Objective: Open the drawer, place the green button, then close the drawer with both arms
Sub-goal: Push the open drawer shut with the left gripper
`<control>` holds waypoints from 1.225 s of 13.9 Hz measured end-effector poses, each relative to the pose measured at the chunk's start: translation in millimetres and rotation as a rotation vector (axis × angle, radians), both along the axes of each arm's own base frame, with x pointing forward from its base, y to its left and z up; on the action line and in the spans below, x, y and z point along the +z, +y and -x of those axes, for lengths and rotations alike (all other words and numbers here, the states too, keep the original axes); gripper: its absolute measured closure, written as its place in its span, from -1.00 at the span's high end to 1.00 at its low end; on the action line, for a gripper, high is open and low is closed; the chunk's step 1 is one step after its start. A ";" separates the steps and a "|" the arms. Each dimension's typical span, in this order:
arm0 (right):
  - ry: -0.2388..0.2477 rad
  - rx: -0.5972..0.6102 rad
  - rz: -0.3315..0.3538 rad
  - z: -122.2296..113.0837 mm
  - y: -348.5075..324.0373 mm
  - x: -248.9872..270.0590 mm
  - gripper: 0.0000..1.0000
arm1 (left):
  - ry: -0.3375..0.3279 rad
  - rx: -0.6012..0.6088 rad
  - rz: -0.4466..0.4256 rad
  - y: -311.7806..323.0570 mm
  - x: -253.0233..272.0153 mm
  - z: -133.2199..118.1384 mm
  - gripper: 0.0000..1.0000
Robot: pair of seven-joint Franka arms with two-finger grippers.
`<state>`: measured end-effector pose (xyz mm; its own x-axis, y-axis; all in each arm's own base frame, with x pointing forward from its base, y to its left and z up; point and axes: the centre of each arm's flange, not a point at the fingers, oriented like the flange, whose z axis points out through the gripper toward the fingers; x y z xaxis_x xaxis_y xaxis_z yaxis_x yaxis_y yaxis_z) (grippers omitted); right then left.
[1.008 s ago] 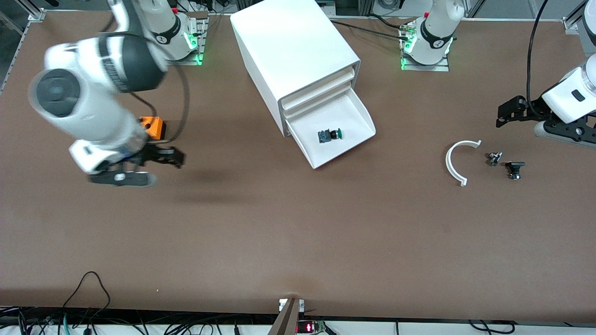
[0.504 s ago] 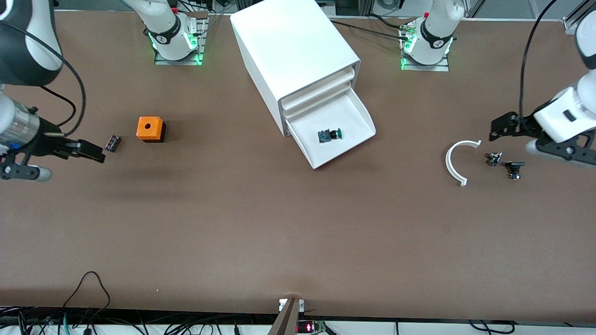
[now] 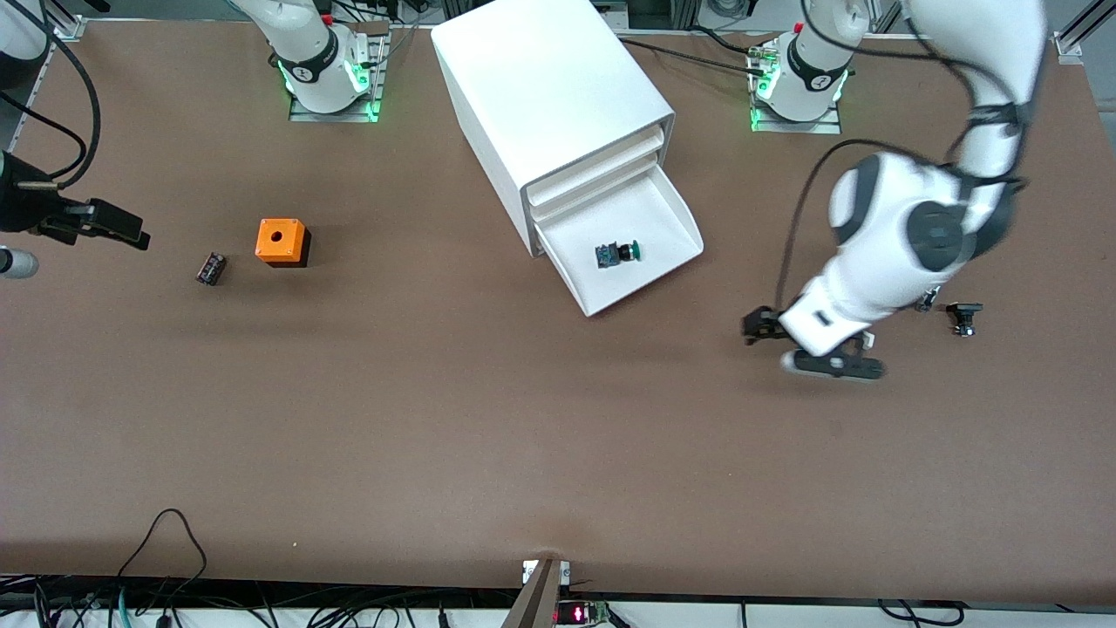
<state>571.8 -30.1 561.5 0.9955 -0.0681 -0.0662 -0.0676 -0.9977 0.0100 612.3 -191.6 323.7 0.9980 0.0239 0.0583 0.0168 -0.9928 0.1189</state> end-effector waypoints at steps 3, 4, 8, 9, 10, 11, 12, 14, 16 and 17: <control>-0.027 0.012 0.016 27.2 2.2 -18.7 1.00 | 0.046 0.172 0.001 -34.2 -38.2 27.2 1.00; -0.028 0.014 0.016 34.8 2.7 -18.7 1.00 | 0.065 0.224 -0.003 -37.7 -43.9 33.0 1.00; -0.053 0.031 0.017 47.7 3.1 -4.2 1.00 | 0.143 0.341 -0.022 -62.5 -69.3 65.8 1.00; -0.054 0.035 0.017 47.7 3.4 -3.6 1.00 | 0.158 0.368 -0.023 -72.9 -72.6 74.0 1.00; -0.057 0.036 0.017 47.1 4.2 -3.3 1.00 | 0.168 0.387 -0.024 -80.9 -74.9 80.0 1.00; -0.061 0.038 0.017 46.3 5.0 -1.9 1.00 | 0.177 0.397 -0.026 -85.8 -77.8 84.7 1.00; -0.064 0.038 0.017 45.8 5.3 -0.3 1.00 | 0.187 0.405 -0.031 -87.7 -81.8 88.7 1.00; -0.068 0.038 0.018 45.2 5.7 1.7 1.00 | 0.214 0.394 -0.040 -93.4 -93.2 99.3 1.00; -0.067 0.037 0.018 44.6 5.9 0.9 1.00 | 0.237 0.384 -0.040 -108.3 -101.9 112.2 1.00; -0.065 0.037 0.018 44.0 5.9 -0.2 1.00 | 0.241 0.390 -0.040 -113.8 -102.7 115.6 1.00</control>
